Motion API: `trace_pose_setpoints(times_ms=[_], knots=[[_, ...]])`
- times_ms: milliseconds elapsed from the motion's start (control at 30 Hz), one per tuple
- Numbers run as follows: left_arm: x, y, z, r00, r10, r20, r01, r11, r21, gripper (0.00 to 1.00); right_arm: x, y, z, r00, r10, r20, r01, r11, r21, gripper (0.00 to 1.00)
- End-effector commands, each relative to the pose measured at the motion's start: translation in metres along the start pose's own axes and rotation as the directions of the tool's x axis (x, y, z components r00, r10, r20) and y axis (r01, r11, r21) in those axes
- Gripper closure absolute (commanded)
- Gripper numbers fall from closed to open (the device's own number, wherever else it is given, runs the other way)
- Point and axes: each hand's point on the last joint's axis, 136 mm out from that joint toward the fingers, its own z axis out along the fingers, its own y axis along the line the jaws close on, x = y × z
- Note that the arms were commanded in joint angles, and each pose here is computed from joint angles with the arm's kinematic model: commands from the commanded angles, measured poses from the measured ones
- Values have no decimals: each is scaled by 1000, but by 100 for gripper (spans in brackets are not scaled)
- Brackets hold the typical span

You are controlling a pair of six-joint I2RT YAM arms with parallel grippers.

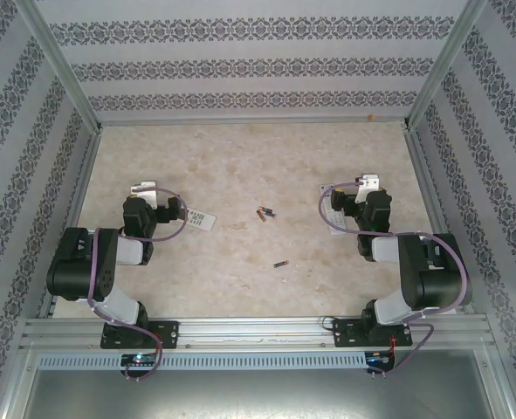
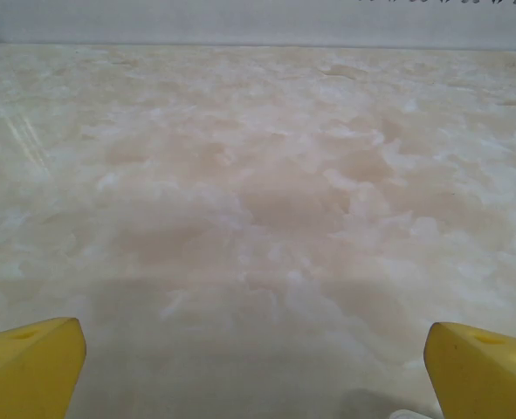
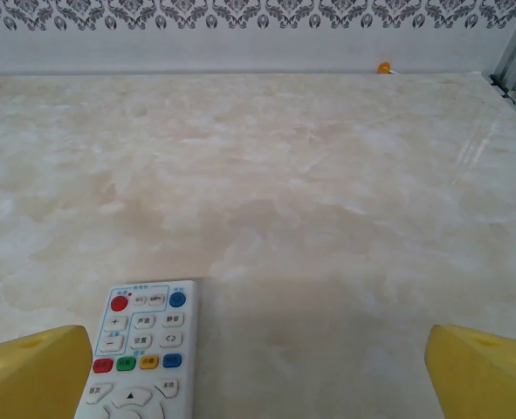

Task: Load the batteries into the remote control

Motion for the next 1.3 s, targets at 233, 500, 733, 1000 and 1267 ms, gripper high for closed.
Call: trace_pose_setpoints(times_ms=[233,500,733,1000,1267], knots=[[-7,-4,3,1000,18,11,-19,999,27,0,-7,2,0,1000,4,27,-4,1000,-16,2],[-8,3,0,1000,4,26,-3,1000,-11,0,-7,1,1,1000,8,25,-8,1000,-11,2],[-10,16,-5,999,-23,49,27,996,-87,0,-35,-4,-23,997,19,70,-21,999,28,2],[-58,43,-82,951,-291,105,308,918,-248,0,-91,20,-98,837,538,-98,-538,842,36,2],[-40,-37,-116,580,-715,-390,668,692,-275,0,-89,175,-118,787,329,-522,-497,839,-222,2]])
